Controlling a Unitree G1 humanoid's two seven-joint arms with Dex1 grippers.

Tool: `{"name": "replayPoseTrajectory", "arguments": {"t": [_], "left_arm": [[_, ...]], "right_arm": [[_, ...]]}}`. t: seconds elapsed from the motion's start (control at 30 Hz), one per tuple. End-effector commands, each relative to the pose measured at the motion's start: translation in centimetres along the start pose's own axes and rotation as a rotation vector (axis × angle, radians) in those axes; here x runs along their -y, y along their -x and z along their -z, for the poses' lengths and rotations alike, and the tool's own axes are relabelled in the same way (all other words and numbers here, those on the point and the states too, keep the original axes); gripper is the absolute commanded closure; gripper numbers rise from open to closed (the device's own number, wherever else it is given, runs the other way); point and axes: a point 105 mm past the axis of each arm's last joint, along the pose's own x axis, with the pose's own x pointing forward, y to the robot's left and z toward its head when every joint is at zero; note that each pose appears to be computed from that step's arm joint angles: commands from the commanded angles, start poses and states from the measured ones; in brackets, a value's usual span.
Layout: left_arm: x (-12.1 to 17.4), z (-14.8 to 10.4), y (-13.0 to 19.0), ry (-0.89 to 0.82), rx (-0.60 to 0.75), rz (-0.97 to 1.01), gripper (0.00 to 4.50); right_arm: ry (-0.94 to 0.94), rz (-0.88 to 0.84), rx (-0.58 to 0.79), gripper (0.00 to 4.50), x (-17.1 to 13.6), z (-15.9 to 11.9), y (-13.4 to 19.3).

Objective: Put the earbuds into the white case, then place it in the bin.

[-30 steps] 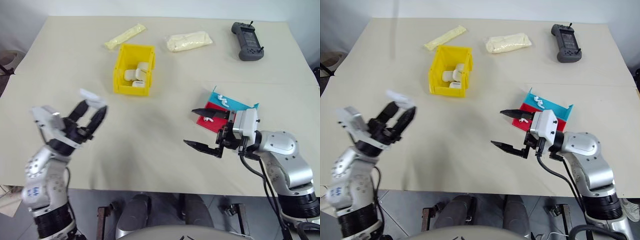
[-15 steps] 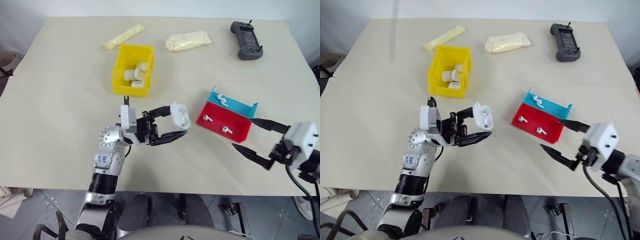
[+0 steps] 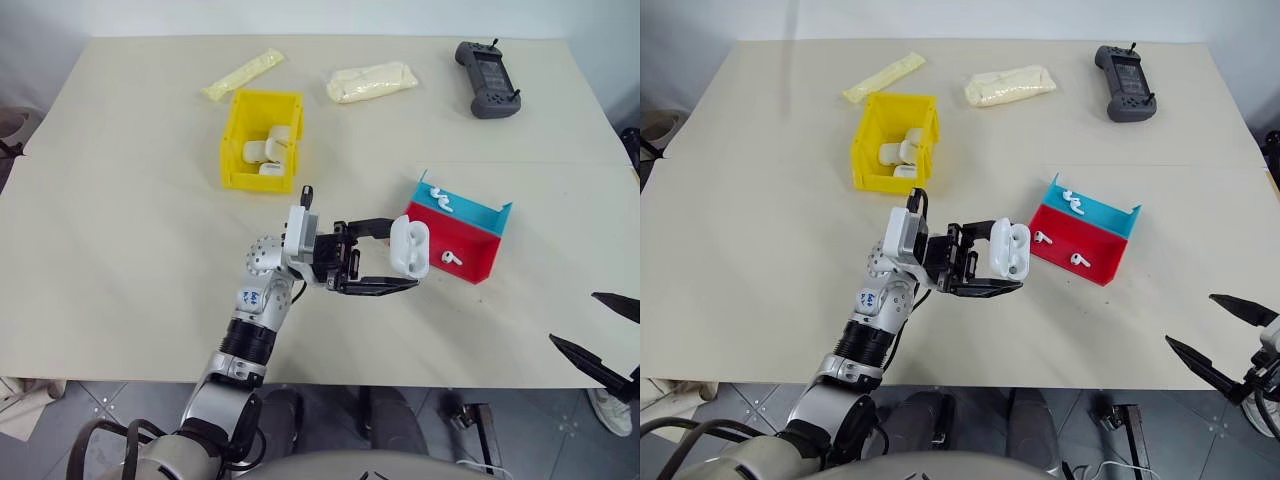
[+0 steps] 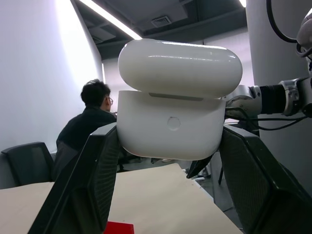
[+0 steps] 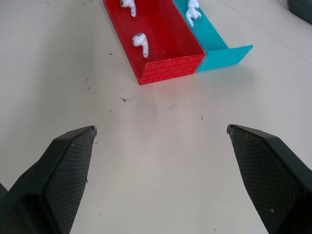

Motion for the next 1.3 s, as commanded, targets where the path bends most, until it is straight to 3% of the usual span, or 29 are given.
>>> {"name": "replayPoseTrajectory", "arguments": {"t": [0.03,0.27,0.47,0.63,0.87,1.1,1.3], "left_arm": [[0.0,-0.3,0.4,-0.004,-0.014,-0.013,1.75],[0.1,-0.6,1.7,0.001,-0.060,-0.058,1.75],[-0.1,-0.8,1.5,-0.017,-0.064,-0.075,1.75],[-0.2,-0.9,1.4,-0.024,-0.065,-0.095,1.75],[-0.1,-0.8,1.4,-0.022,-0.073,-0.092,1.75],[0.0,-0.7,1.1,-0.021,-0.067,-0.093,1.75],[0.0,-0.7,1.2,-0.019,-0.070,-0.095,1.75]], "right_arm": [[-0.024,-0.088,-0.059,0.00,-0.2,-2.5,-2.7],[-0.049,-0.248,-0.311,0.00,-0.7,-6.3,-9.6],[0.052,-0.235,-0.493,0.00,0.3,-5.7,-13.3],[0.098,-0.204,-0.593,0.00,1.2,-5.4,-14.8],[0.128,-0.236,-0.633,0.00,0.9,-5.6,-16.0],[0.151,-0.247,-0.648,2.23,1.0,-5.5,-16.3],[0.152,-0.248,-0.660,2.23,1.3,-5.2,-16.5]]}}
